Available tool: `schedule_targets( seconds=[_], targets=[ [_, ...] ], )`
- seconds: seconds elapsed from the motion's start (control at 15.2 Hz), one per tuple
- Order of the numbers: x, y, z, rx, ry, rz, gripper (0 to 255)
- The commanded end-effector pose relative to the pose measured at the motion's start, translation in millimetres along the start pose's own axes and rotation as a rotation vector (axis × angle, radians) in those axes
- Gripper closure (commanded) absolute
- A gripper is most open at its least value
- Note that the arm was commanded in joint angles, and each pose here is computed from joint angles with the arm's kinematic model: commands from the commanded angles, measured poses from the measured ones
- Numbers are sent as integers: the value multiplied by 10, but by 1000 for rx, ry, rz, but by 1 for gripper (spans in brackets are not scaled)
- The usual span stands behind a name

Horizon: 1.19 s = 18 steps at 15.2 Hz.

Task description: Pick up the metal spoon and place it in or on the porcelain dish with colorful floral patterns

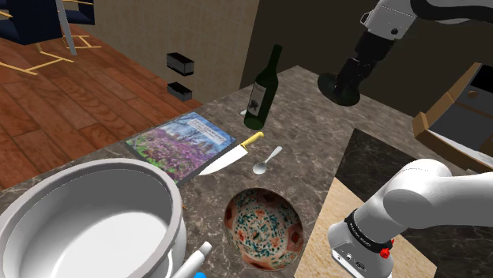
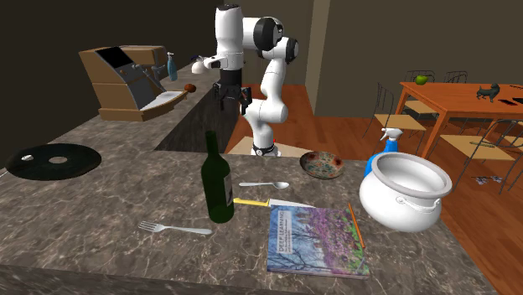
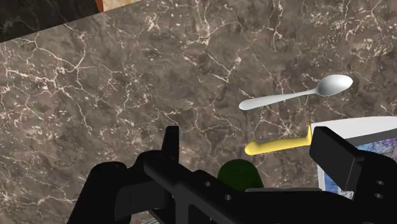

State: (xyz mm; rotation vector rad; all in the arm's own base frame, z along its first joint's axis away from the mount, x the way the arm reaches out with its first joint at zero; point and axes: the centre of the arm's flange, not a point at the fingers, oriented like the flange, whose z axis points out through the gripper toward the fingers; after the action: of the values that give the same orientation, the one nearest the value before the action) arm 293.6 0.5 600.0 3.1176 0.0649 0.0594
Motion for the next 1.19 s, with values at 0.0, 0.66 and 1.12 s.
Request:
schedule_targets(
  seconds=[0.0,0.66,1.12],
  targets=[
    [0,0,0,0,0,0,0],
    [104,-918,922,5,51,-100,0],
    [150,-1568,1562,8,87,-169,0]
  ],
)
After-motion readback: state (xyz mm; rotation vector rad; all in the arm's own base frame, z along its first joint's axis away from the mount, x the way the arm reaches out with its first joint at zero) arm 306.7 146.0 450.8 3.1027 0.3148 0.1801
